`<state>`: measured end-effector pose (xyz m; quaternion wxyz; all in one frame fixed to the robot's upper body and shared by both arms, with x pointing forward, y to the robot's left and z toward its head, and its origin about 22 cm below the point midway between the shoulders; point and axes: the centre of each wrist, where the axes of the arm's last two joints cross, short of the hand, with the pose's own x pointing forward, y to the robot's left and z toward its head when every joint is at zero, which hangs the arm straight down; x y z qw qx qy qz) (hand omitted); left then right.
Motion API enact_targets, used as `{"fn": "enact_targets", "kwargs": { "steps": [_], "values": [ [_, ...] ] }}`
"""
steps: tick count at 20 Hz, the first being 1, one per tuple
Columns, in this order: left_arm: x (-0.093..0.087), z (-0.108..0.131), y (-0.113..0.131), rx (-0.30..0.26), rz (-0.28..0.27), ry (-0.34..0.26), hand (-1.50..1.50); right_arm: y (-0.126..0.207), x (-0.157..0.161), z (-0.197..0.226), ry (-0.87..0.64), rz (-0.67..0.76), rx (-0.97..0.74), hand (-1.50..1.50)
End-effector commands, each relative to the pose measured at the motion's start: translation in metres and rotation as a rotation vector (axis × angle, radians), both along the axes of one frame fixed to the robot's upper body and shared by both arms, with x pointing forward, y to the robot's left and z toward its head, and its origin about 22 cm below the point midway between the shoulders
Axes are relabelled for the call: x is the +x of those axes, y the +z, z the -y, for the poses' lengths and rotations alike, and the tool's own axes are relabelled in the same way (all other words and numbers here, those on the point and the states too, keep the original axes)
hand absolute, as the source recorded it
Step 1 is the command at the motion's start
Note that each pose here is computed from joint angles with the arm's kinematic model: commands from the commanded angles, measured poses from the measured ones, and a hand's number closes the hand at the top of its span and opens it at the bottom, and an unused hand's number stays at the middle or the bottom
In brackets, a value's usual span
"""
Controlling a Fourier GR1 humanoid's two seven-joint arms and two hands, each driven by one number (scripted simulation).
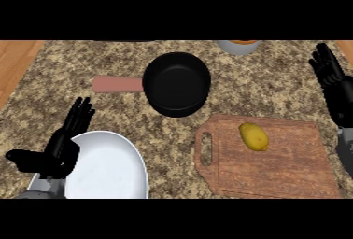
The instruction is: Pick the lemon from the cutting board and place it in the pot
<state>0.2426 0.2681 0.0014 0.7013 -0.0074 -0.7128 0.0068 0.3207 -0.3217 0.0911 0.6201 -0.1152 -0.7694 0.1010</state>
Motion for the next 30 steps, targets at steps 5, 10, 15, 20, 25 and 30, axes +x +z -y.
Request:
{"fn": "enact_targets", "kwargs": {
  "steps": [5,10,15,20,25,30],
  "values": [
    [0.033,-0.013,0.055,0.104,0.117,0.103,0.0,0.016,0.038,-0.026,0.509,0.076,0.105,1.5],
    [0.041,-0.003,0.06,0.088,0.056,0.08,0.0,-0.026,0.041,0.001,0.528,0.158,-0.096,-1.5],
    [0.049,-0.004,0.075,0.09,0.043,0.115,0.0,-0.028,0.05,0.028,0.695,0.295,-0.006,-1.5],
    [0.055,0.003,0.086,0.095,0.036,0.119,0.0,0.015,0.064,0.052,0.822,0.239,-0.149,-1.5],
    [0.051,0.002,0.077,0.092,0.037,0.126,0.0,0.044,0.07,0.017,1.002,0.068,-0.446,-1.5],
    [0.048,-0.007,0.078,0.096,0.019,0.151,0.0,0.065,0.073,-0.013,1.08,0.006,-0.741,-1.5]
  ]
}}
